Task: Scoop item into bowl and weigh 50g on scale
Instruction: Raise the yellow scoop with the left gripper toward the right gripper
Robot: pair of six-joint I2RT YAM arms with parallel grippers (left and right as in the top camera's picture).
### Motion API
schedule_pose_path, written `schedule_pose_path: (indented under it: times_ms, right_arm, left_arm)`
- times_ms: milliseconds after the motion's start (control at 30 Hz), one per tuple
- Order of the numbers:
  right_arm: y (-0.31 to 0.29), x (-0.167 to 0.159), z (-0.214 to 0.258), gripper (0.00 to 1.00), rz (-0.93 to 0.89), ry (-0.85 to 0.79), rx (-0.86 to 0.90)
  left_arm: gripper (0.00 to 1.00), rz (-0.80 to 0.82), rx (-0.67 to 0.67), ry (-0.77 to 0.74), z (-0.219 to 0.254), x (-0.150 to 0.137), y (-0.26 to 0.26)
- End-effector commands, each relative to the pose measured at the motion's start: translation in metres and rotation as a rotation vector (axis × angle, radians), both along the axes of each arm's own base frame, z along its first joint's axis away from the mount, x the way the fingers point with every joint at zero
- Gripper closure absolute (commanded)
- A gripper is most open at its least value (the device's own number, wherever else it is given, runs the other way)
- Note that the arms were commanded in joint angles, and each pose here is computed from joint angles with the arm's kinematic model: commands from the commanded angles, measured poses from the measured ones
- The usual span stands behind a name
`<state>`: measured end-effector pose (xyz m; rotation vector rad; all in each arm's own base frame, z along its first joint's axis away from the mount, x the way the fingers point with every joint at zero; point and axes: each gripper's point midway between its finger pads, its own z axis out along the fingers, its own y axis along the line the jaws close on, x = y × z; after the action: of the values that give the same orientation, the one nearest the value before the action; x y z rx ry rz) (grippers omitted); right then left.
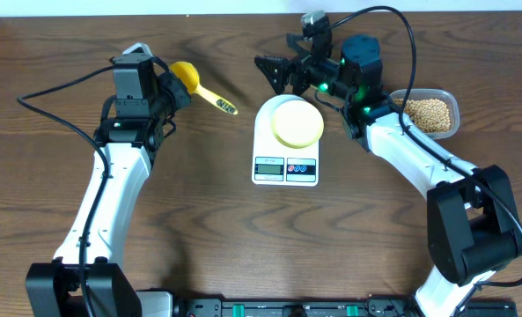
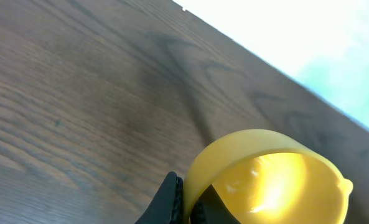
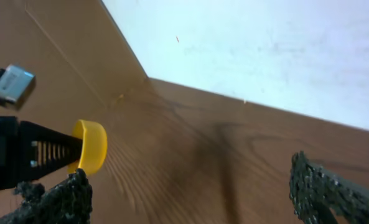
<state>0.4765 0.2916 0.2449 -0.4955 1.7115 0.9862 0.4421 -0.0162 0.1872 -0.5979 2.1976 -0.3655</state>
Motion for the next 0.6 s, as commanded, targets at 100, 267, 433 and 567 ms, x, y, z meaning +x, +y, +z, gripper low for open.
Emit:
schedule_pose_path:
  times_ms: [100,267,433,567]
  right_arm:
    - [0.004,0.003,0.016,0.01,0.007,-0.009,0.058]
    - [0.006,0.002,0.017,0.01,0.015,0.015,0.081]
    - [0.014,-0.011,0.03,0.01,0.102,0.0,0.128]
    - [0.017,-0.016,0.032,0.01,0.134,0.023,0.149]
  left_arm:
    - [0.92,0.114,-0.184,-0.03,0.014,0.004,-0.004]
    - [0.92,0.028,-0.248,-0.058,0.024,0.007,-0.021]
    - [0.92,0.015,-0.315,-0.072,0.03,0.009,-0.029]
    - [0.92,-0.02,-0.344,-0.086,0.035,0.01,-0.036]
